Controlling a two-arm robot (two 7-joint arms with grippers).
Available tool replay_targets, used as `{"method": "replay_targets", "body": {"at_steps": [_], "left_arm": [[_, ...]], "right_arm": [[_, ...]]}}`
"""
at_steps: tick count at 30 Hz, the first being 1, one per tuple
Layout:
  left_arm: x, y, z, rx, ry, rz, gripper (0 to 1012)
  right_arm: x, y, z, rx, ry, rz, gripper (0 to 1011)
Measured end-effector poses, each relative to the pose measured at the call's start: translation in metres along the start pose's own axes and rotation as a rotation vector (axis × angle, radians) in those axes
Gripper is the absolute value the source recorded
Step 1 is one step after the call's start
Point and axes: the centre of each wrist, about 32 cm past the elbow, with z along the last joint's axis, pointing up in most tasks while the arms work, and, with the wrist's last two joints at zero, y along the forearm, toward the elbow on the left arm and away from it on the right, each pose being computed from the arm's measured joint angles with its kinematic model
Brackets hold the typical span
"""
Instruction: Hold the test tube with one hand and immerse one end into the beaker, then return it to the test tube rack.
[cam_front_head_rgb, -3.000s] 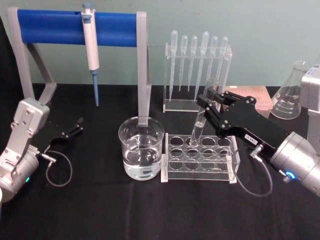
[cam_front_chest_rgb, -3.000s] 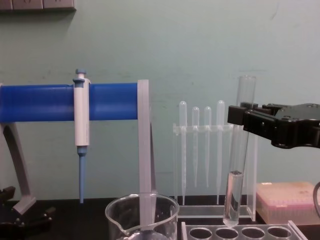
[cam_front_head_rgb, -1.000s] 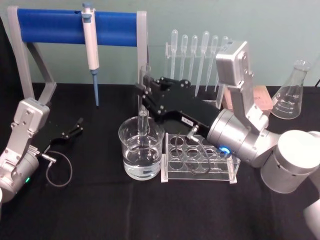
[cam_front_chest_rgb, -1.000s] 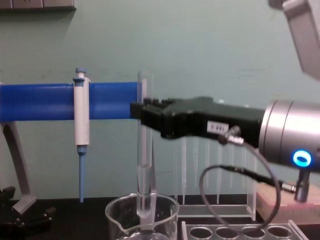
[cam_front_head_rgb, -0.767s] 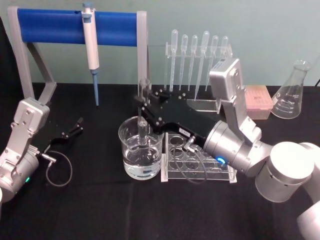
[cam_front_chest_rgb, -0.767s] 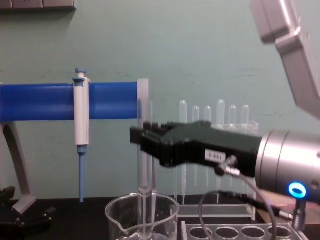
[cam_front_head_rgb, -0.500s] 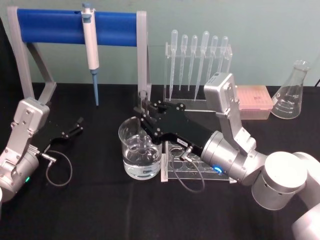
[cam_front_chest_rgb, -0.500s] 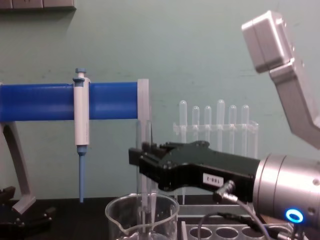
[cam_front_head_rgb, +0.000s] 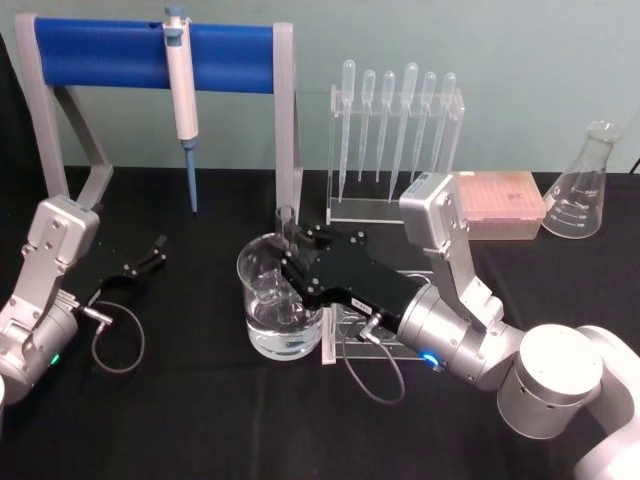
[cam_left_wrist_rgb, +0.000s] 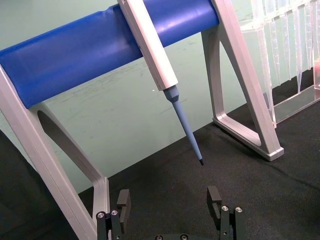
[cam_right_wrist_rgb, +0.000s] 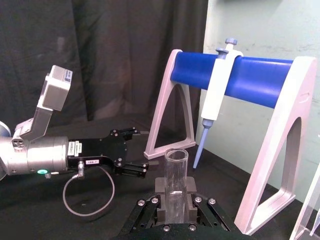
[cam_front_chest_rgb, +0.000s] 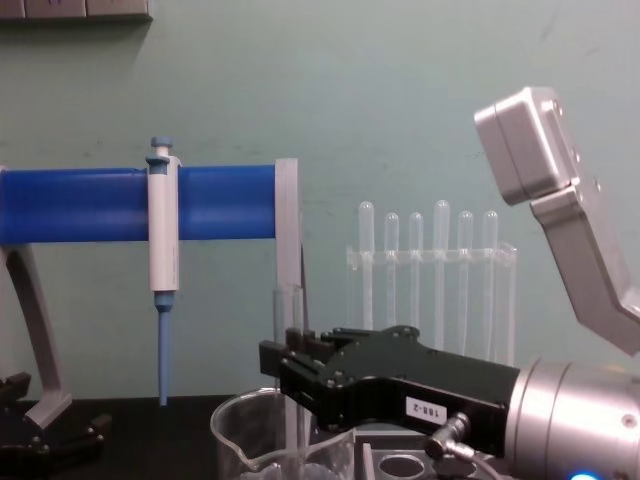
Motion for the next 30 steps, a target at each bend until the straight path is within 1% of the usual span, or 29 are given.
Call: {"method": "replay_targets", "body": {"at_steps": [7,30], "left_arm": [[0.0000,0.0000,0.0000,0.000,0.000,0.000,1000],[0.0000,0.0000,0.0000,0.000,0.000,0.000,1000]], "right_arm": [[-0.0003,-0.0004,-0.0032,0.000,0.002,0.001,224],[0.0001,-0.0006,-0.0030,-0.001,0.002,0.002,224]]}}
